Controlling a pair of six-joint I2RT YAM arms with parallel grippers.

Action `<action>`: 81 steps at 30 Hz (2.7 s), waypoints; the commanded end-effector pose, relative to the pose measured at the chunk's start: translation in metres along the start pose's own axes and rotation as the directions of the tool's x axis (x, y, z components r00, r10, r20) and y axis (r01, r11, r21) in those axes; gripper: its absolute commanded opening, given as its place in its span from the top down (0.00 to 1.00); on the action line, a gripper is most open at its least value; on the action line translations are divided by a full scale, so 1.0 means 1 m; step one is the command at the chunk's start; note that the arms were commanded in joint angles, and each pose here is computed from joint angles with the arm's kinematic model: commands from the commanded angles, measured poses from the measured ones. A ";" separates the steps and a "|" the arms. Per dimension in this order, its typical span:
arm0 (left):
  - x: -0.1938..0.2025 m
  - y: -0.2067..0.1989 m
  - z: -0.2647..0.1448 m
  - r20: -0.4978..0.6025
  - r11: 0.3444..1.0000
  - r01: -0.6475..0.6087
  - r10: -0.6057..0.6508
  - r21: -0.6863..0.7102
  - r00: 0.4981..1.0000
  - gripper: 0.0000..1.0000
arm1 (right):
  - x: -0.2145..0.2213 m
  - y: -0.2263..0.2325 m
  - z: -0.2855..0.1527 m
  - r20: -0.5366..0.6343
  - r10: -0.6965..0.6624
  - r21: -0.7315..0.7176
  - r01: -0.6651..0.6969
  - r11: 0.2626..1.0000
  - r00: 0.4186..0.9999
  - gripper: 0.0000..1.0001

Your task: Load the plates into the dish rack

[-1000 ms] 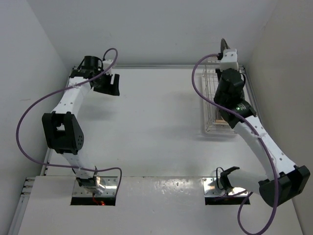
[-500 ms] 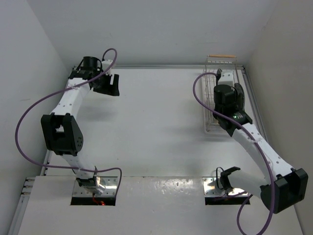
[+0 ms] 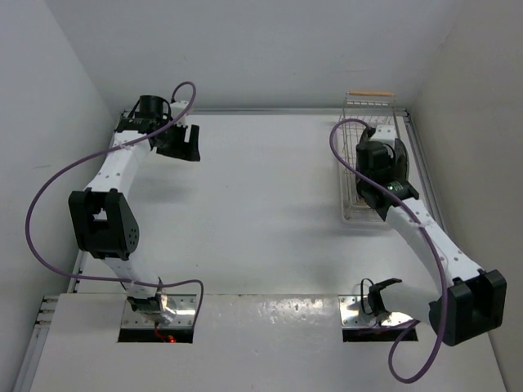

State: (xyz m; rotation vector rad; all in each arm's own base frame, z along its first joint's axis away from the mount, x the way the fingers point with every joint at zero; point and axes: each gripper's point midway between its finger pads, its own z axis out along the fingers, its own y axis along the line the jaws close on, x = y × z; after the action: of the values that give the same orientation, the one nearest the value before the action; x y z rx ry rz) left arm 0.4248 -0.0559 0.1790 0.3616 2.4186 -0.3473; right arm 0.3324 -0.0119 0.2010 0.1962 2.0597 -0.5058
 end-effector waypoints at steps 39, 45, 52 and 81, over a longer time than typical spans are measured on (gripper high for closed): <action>-0.009 0.000 -0.011 0.051 1.000 0.004 -0.004 -0.003 0.999 0.21 | -0.024 0.026 0.005 0.069 0.121 -0.037 -0.119 0.992 0.990 1.00; -0.009 0.002 -0.011 0.050 1.000 0.004 -0.004 -0.012 0.999 0.21 | -0.002 0.038 0.012 0.015 0.073 -0.020 -0.072 0.997 0.997 1.00; -0.009 0.002 -0.011 0.050 1.000 0.004 -0.004 -0.012 0.999 0.21 | 0.005 0.035 0.012 -0.002 0.068 0.011 -0.068 0.998 0.998 0.89; -0.008 0.006 -0.012 0.051 1.000 0.011 -0.010 -0.018 0.999 0.21 | -0.053 0.022 -0.010 0.090 0.100 -0.167 -0.084 0.982 0.991 0.17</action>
State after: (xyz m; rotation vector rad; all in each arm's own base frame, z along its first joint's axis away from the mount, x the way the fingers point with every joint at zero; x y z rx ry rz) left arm 0.4242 -0.0513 0.1748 0.3477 2.4262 -0.3433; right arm 0.3536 0.0097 0.1992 0.1545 2.0628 -0.3665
